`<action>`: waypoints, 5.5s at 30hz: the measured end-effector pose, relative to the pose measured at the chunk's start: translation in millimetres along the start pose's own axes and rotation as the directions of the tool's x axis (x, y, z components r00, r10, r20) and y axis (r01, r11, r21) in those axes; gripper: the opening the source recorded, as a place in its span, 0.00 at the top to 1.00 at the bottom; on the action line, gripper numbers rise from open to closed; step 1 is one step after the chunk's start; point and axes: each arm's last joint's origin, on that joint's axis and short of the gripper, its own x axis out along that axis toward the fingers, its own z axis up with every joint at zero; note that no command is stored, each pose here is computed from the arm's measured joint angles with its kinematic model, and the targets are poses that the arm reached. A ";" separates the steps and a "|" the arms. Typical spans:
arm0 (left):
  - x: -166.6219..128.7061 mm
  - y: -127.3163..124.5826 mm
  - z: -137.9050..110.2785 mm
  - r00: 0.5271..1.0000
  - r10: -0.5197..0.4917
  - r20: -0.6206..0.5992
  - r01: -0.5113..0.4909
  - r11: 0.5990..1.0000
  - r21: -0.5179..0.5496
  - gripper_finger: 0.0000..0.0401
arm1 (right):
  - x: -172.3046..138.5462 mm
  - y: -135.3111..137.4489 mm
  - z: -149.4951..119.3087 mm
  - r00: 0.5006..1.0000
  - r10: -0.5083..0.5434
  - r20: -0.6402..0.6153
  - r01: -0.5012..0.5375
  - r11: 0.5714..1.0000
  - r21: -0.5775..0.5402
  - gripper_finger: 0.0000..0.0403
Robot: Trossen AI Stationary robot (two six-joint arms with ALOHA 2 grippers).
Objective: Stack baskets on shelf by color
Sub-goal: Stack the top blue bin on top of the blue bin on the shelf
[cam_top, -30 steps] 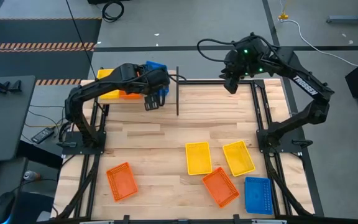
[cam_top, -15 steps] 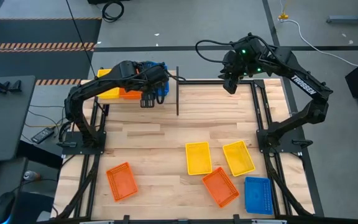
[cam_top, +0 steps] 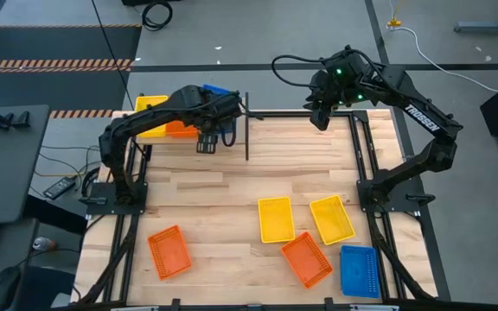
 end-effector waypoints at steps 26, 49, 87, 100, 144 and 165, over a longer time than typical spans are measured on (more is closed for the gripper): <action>8.6 -2.3 7.8 1.000 0.010 -0.017 -0.012 0.993 -0.119 0.95 | 0.0 0.7 0.2 1.000 0.023 0.005 -0.023 0.999 0.027 0.70; -24.5 5.8 -5.3 0.985 0.058 0.165 -0.014 0.967 -0.254 0.97 | 0.0 0.4 0.3 1.000 0.016 0.005 -0.016 0.998 0.053 0.70; 13.5 14.3 16.1 0.969 -0.125 0.214 0.209 0.875 -0.436 0.63 | 0.0 0.4 0.2 1.000 0.015 0.004 -0.015 0.998 0.067 0.70; 38.7 26.4 17.7 0.952 -0.225 0.206 0.301 0.798 -0.522 0.54 | -0.2 0.8 -2.5 1.000 0.019 -0.023 -0.018 0.998 0.054 0.70; 67.1 17.9 31.8 0.969 -0.231 0.091 0.239 0.967 -0.083 0.95 | -1.1 2.2 -11.1 0.993 0.034 -0.111 -0.022 0.994 0.103 0.70; 64.4 17.6 32.3 0.987 -0.151 0.063 0.155 0.985 -0.070 0.83 | -1.2 2.4 -12.0 0.992 0.035 -0.120 -0.021 0.993 0.115 0.71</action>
